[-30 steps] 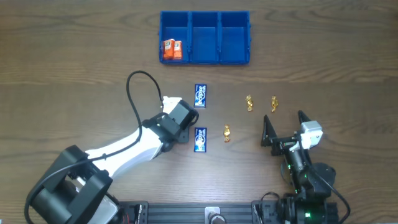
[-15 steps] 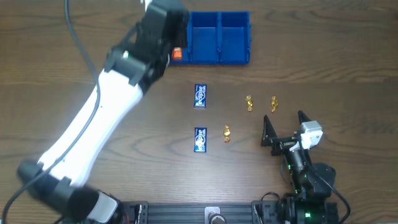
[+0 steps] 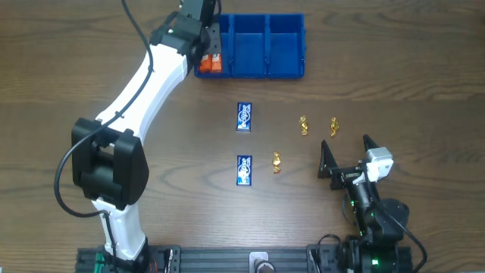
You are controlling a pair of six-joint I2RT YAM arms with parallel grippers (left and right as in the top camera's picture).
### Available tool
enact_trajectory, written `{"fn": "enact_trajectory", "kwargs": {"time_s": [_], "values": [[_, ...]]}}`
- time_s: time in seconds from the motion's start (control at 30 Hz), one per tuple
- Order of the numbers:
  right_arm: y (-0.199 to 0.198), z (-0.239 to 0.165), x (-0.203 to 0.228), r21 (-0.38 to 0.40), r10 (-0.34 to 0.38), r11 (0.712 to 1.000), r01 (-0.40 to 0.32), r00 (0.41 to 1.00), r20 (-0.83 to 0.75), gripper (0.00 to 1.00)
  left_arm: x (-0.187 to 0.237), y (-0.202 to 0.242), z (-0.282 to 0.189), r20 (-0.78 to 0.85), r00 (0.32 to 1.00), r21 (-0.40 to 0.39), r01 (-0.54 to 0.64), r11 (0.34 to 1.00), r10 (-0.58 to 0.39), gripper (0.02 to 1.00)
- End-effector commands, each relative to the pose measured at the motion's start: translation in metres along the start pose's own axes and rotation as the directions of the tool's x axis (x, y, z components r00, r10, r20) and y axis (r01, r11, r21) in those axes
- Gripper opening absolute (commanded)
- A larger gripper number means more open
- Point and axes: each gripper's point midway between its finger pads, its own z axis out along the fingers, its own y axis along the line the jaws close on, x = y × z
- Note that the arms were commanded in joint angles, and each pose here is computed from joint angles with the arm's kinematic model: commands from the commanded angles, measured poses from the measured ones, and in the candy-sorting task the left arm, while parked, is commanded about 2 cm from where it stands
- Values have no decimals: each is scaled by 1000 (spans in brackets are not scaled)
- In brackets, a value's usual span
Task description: Sort Candies Into Trays
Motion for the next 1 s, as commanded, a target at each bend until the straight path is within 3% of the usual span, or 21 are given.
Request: {"fn": "enact_trajectory", "kwargs": {"time_s": [0.03, 0.17, 0.23, 0.33, 0.4, 0.5, 0.7, 0.83, 1.0], "values": [[0, 0, 1, -2, -9, 1000, 9, 1000, 1, 998, -1, -10, 2, -6, 1000, 44, -14, 999, 14, 321], [0, 0, 1, -2, -9, 1000, 9, 1000, 0, 1000, 0, -10, 4, -10, 1000, 44, -15, 999, 16, 340], [0, 0, 1, -2, -9, 1000, 9, 1000, 0, 1000, 1, -11, 4, -11, 1000, 44, -16, 999, 17, 457], [0, 0, 1, -2, -9, 1000, 9, 1000, 1, 1000, -1, -11, 3, -5, 1000, 45, -15, 999, 15, 833], [0, 0, 1, -2, -9, 1000, 9, 1000, 1, 998, -10, -8, -5, 18, 1000, 47, -1, 999, 0, 901], [0, 0, 1, -2, -9, 1000, 9, 1000, 1, 998, -41, 0, -55, 117, 993, 55, 19, 998, -26, 917], [0, 0, 1, -2, -8, 1000, 8, 1000, 0, 1000, -84, 41, -242, 459, 884, 60, 61, 996, -82, 925], [0, 0, 1, -2, -9, 1000, 9, 1000, 1, 1000, -52, 83, -334, 649, 753, 88, 69, 994, -110, 976], [0, 0, 1, -2, -9, 1000, 9, 1000, 1, 1000, 28, 134, -361, 760, 639, 79, 93, 993, -120, 998]]}}
